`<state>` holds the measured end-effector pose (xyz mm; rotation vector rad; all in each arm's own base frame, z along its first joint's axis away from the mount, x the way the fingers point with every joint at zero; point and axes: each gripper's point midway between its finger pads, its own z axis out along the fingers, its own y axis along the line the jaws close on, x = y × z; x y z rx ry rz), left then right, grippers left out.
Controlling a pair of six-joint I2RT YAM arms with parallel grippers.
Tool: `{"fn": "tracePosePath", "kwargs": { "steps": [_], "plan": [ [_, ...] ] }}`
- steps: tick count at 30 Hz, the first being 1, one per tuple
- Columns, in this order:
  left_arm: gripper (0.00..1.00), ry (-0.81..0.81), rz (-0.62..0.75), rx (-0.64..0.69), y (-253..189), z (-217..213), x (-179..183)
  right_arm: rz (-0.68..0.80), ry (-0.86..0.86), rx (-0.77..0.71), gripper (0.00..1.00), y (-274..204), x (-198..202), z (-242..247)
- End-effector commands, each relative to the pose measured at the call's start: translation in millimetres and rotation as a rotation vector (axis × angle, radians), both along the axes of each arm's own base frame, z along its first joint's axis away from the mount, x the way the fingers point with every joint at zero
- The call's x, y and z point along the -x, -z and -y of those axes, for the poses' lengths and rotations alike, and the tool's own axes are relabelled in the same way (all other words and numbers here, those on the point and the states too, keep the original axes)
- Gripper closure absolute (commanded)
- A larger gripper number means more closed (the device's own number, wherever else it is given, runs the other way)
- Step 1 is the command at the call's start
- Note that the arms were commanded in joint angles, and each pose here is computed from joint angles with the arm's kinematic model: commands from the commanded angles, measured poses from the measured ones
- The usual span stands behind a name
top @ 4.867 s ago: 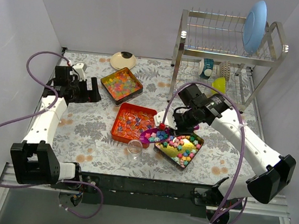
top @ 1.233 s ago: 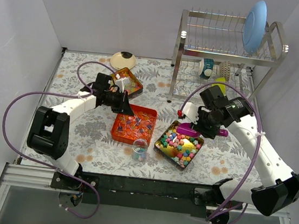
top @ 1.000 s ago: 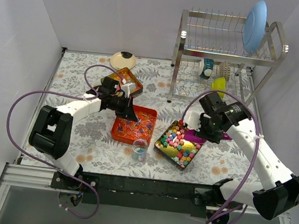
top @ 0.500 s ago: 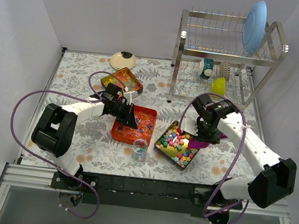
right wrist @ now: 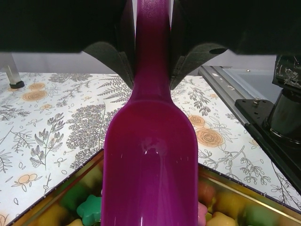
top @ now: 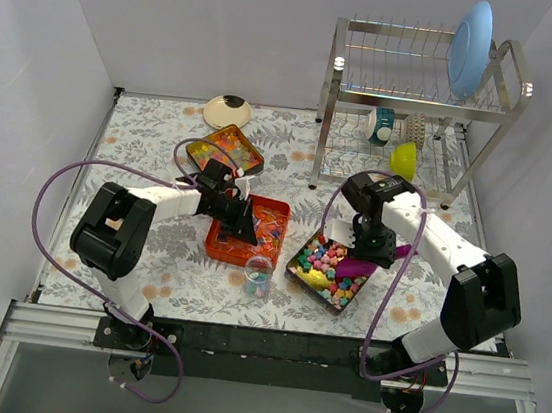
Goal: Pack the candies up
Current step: Scoop the fake candies from the storage box.
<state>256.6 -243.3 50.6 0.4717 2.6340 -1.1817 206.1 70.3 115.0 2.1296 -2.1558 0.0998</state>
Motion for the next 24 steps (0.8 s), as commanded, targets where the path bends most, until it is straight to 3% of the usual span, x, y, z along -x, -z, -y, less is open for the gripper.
{"fn": "tracePosePath", "kwargs": {
  "steps": [1,10,24],
  "plan": [
    [1.00,0.033,0.003,0.037,-3,9,3,-0.006,0.028,-0.032,0.99,-2,-3,-11],
    [1.00,0.075,-0.026,0.041,9,21,20,0.007,0.011,-0.047,0.99,9,-22,-34],
    [1.00,0.093,-0.008,0.064,10,35,0,0.072,-0.049,-0.048,0.99,23,-42,-62]
  ]
}}
